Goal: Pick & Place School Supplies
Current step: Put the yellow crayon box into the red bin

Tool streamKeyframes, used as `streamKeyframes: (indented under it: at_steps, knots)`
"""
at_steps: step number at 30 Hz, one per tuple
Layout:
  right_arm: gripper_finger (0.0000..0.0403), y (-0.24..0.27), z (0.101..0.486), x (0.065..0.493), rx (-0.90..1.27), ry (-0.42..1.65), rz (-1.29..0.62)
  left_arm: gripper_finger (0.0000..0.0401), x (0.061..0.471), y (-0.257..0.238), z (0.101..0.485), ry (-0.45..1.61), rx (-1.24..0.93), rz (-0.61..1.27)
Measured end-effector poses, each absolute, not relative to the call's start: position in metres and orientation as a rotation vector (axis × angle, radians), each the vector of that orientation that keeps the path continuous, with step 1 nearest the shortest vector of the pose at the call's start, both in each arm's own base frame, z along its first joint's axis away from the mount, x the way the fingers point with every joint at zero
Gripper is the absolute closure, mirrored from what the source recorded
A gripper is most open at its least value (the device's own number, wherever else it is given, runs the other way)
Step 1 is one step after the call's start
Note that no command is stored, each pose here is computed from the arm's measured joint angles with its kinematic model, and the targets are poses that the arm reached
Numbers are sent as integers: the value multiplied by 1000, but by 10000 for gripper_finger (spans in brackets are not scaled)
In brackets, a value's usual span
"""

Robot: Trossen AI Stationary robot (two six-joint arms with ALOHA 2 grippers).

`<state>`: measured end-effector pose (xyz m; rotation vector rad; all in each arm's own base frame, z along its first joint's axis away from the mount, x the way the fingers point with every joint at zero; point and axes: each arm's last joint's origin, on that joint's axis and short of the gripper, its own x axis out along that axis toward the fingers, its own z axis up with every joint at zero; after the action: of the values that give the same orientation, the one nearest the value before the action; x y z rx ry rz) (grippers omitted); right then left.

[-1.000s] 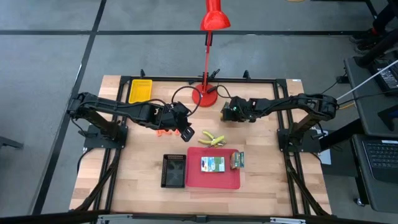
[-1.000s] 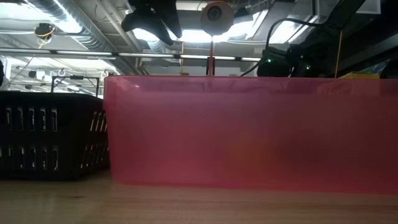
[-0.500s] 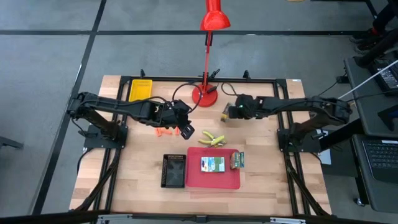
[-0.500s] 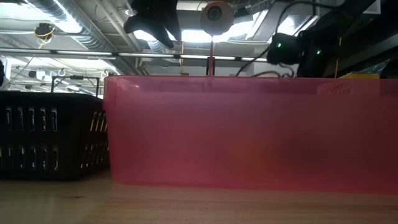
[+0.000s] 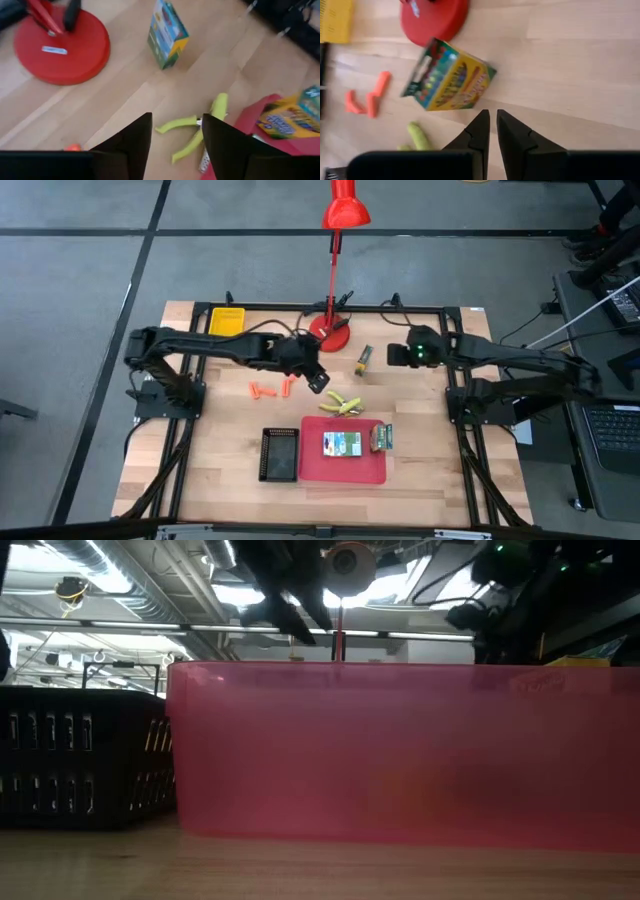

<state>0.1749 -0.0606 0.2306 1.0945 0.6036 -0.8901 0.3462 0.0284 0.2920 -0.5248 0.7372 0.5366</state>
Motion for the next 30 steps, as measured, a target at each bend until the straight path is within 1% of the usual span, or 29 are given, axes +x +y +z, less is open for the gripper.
streamKeyframes:
  at_steps: [4, 8, 12, 16, 25, 28, 30]
  knots:
    - [362, -57, 240, 162, 1095, 572, -882, 206, 370, 43, 277, 780, -514, 545]
    - [362, -54, 246, 153, 1096, 550, -873, 187, 398, 57, 274, 777, -503, 530]
    - [362, -52, 250, 148, 1100, 524, -860, 178, 425, 68, 278, 742, -495, 513]
    - [362, -51, 253, 143, 1101, 512, -854, 178, 443, 77, 271, 741, -521, 527]
    - [362, -50, 256, 140, 1086, 482, -865, 177, 454, 95, 254, 719, -665, 618]
    - [362, -50, 256, 140, 1073, 488, -860, 177, 457, 101, 250, 701, -689, 635]
    - [362, -50, 256, 140, 1065, 492, -858, 177, 456, 105, 244, 727, -692, 652]
